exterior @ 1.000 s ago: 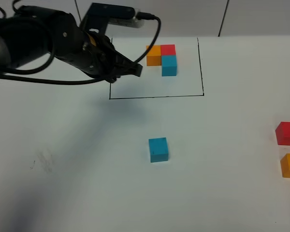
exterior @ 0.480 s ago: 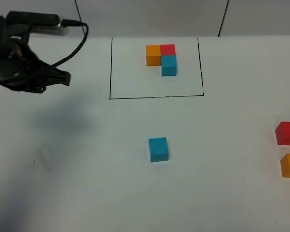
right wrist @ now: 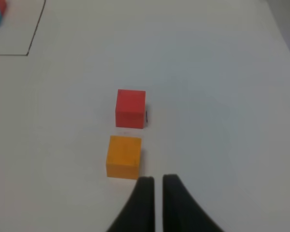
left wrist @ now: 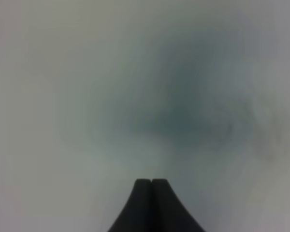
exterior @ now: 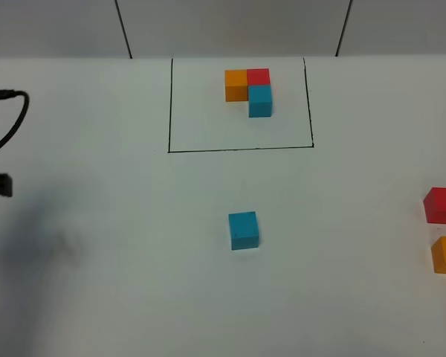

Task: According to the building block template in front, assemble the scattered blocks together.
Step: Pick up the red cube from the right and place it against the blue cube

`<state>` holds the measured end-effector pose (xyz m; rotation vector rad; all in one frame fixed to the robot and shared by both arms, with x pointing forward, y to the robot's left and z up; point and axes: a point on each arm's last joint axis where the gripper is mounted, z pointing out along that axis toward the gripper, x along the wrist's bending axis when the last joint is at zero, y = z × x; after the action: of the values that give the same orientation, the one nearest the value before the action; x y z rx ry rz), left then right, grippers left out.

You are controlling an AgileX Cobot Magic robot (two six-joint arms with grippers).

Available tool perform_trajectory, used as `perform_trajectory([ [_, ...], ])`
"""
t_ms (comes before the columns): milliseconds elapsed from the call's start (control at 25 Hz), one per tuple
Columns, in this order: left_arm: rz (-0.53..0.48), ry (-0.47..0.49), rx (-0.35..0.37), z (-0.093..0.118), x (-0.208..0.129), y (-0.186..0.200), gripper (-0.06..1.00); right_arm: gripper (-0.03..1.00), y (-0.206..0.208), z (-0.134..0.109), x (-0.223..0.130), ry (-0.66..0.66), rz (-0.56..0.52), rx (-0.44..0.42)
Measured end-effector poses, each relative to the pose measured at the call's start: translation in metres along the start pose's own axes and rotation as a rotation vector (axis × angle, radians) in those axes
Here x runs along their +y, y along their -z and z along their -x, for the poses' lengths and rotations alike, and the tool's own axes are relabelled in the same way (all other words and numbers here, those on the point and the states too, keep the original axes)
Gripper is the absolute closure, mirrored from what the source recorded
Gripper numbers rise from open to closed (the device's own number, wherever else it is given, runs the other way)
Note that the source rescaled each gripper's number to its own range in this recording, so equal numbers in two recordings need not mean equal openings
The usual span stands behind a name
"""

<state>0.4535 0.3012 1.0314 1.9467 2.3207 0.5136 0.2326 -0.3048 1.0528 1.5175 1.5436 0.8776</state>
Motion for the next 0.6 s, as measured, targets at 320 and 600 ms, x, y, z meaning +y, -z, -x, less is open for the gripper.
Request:
perform_trajectory([
  [320,-0.007,0.085,0.027,-0.030,-0.069,0.015,0.94,0.96,0.000,0.000,0.000,0.000,0.000,0.000],
  [600,0.070,0.142,-0.019,-0.041,-0.121,0.029,0.94,0.96,0.000,0.000,0.000,0.000,0.000,0.000],
])
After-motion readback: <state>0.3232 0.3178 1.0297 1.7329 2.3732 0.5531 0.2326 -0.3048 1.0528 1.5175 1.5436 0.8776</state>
